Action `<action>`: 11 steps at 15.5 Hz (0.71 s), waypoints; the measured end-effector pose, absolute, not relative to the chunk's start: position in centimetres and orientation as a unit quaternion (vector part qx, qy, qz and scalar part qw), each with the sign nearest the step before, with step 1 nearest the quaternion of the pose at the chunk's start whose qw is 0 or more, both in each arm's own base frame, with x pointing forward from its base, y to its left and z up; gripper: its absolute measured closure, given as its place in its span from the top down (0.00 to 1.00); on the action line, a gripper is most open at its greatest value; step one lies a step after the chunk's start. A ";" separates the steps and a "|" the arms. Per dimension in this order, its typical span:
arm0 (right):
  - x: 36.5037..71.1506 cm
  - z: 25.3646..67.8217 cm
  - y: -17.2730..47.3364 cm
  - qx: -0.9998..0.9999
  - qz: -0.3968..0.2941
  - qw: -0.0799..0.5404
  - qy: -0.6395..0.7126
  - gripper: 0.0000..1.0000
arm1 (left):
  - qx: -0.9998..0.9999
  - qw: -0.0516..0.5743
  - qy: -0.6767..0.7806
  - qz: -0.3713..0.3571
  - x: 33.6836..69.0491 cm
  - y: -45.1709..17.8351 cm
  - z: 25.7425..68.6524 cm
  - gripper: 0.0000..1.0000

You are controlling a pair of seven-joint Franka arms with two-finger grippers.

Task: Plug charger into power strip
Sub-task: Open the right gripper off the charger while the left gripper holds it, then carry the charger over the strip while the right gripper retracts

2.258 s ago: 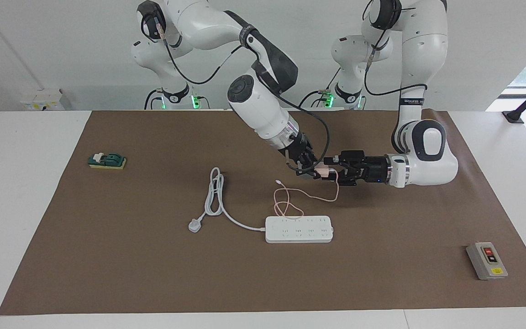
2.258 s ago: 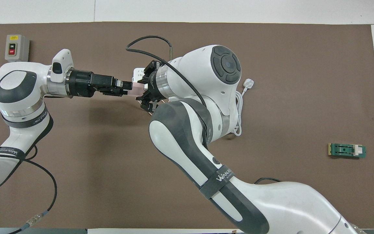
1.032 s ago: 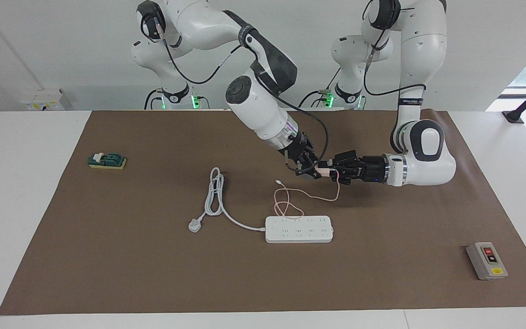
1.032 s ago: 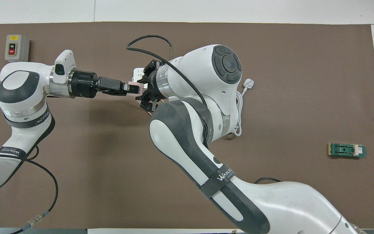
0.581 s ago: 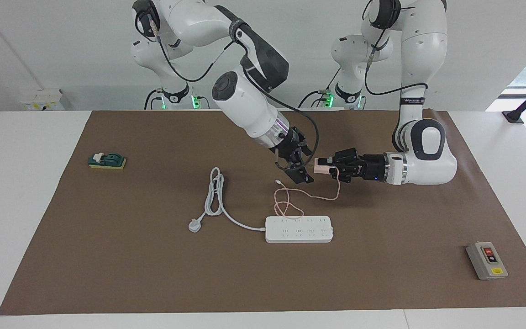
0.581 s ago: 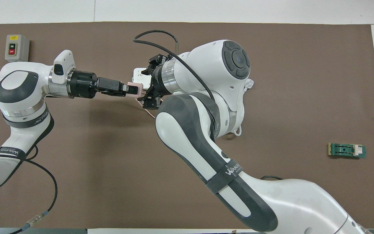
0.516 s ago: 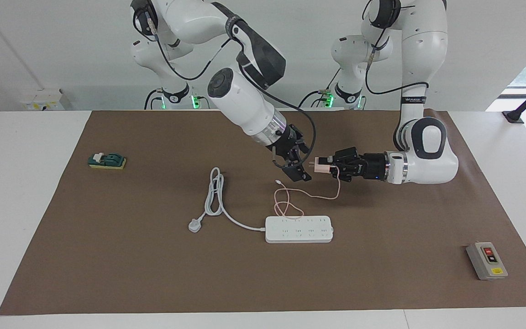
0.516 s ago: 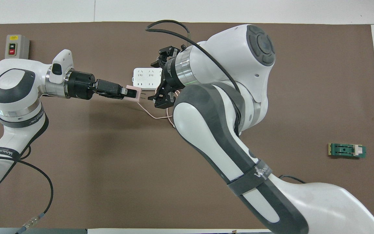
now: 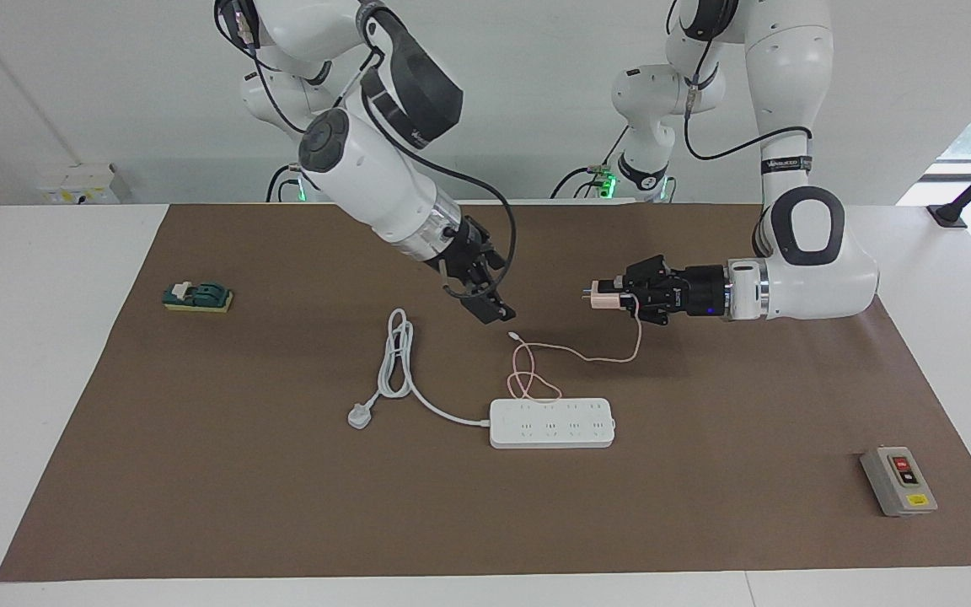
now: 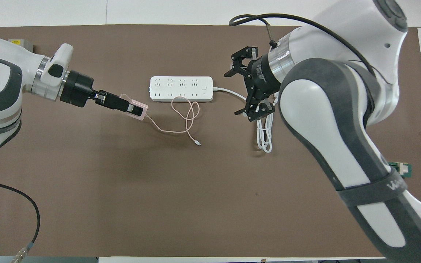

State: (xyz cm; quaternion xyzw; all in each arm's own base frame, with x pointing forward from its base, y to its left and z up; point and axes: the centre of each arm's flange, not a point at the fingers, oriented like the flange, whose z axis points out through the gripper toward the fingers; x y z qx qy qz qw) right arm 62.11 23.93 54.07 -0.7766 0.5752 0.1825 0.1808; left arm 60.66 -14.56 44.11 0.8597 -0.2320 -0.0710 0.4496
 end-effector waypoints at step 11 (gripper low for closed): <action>60.7 59.1 5.0 -0.941 0.053 0.119 0.311 1.00 | 0.829 0.081 -0.550 -0.063 57.9 -27.6 45.6 0.32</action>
